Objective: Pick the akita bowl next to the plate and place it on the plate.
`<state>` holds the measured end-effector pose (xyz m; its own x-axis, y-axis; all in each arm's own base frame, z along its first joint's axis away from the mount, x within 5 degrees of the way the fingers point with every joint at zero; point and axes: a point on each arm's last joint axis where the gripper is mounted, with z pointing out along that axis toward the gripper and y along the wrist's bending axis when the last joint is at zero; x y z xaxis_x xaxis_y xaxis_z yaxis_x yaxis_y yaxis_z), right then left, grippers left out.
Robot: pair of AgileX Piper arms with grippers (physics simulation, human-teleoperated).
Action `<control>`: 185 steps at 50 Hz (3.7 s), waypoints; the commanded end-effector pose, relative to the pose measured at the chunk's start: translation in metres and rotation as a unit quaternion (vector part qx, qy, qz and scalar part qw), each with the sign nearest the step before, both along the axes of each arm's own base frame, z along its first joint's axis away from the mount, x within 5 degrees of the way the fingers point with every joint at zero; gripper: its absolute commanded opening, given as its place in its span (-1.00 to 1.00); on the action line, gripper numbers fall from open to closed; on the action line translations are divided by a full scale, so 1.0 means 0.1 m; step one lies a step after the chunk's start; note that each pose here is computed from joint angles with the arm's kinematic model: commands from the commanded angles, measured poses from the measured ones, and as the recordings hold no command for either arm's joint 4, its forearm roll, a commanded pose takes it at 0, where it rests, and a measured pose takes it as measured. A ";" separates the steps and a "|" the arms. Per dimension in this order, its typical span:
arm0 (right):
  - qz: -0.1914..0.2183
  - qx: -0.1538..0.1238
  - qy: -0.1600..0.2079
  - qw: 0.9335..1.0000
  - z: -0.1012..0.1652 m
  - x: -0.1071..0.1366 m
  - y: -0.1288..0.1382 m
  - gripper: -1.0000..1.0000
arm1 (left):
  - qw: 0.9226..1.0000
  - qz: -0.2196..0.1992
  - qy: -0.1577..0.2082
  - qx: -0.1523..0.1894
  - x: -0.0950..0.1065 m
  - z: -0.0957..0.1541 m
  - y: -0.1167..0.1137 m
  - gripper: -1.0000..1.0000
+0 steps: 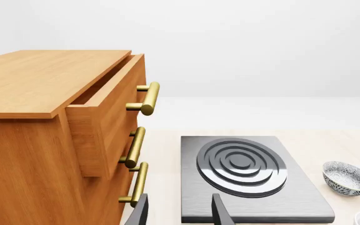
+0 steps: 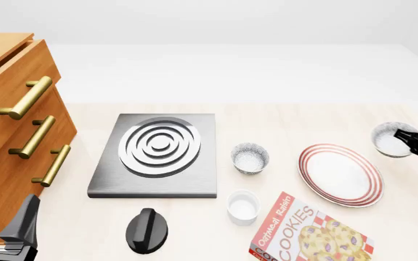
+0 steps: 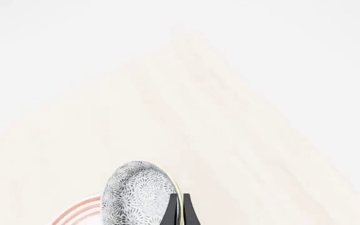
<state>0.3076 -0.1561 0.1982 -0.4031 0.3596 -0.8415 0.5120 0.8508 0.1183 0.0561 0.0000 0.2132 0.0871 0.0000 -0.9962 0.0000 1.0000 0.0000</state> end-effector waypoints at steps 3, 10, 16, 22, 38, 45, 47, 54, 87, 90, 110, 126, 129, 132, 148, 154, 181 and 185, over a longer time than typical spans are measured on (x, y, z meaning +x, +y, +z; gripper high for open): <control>0.005 0.005 -0.013 1.000 0.11 -0.07 0.13 -1.00 | 1.000 0.000 0.000 0.000 0.00 0.00 0.00 1.00; 0.013 0.006 -0.013 1.000 0.13 -0.11 0.21 -1.00 | 1.000 0.000 0.000 0.000 0.00 0.00 0.00 1.00; 0.022 0.005 -0.014 1.000 0.14 -0.14 0.29 -1.00 | 1.000 0.000 0.000 0.000 0.00 0.00 0.00 1.00; 0.030 0.006 -0.015 0.999 0.16 -0.16 0.35 -1.00 | 1.000 0.000 0.000 0.000 0.00 0.00 0.00 1.00; 0.048 0.007 -0.016 0.999 0.17 -0.24 0.50 -1.00 | 1.000 0.000 0.000 0.000 0.00 0.00 0.00 1.00; 0.060 0.011 -0.013 0.998 0.18 -0.27 0.60 -1.00 | 1.000 0.000 0.000 0.000 0.00 0.00 0.00 1.00; 0.063 0.010 -0.014 0.998 0.18 -0.29 0.62 -1.00 | 1.000 0.000 0.000 0.000 0.00 0.00 0.00 1.00; 0.078 0.008 -0.012 0.997 0.16 -0.35 0.73 -1.00 | 1.000 0.000 0.000 0.000 0.00 0.00 0.00 1.00; 0.116 0.012 0.002 0.993 0.00 -0.45 0.97 -1.00 | 1.000 0.000 0.000 0.000 0.00 0.00 0.00 1.00; 0.118 0.012 0.004 0.993 -0.03 -0.45 0.98 -1.00 | 1.000 0.000 0.000 0.000 0.00 0.00 0.00 1.00; 0.126 0.016 0.021 0.992 -0.24 -0.39 1.00 -1.00 | 1.000 0.000 0.000 0.000 0.00 0.00 0.00 1.00; 0.130 0.018 0.034 0.991 -0.38 -0.33 1.01 -1.00 | 1.000 0.000 0.000 0.000 0.00 0.00 0.00 1.00; 0.130 0.019 0.034 0.991 -0.38 -0.32 1.01 -1.00 | 1.000 0.000 0.000 0.000 0.00 0.00 0.00 1.00; 0.131 0.019 0.035 0.991 -0.39 -0.32 1.02 -1.00 | 1.000 0.000 0.000 0.000 0.00 0.00 0.00 1.00; 0.134 0.023 0.045 0.990 -0.51 -0.31 1.03 -1.00 | 1.000 0.000 0.000 0.000 0.00 0.00 0.00 1.00; 0.133 0.023 0.049 0.990 -0.56 -0.31 1.03 -1.00 | 1.000 0.000 0.000 0.000 0.00 0.00 0.00 1.00; 0.133 0.023 0.059 0.989 -0.63 -0.29 1.01 -1.00 | 1.000 0.000 0.000 0.000 0.00 0.00 0.00 1.00; 0.133 0.024 0.059 0.989 -0.62 -0.29 1.01 -1.00 | 1.000 0.000 0.000 0.000 0.00 0.00 0.00 1.00</control>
<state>0.2784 -0.0590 0.1399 -0.5660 0.2702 -0.7789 0.2981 0.9479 0.1122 0.0561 0.0000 0.2132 0.0871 0.0000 -0.9962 0.0000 1.0000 0.0000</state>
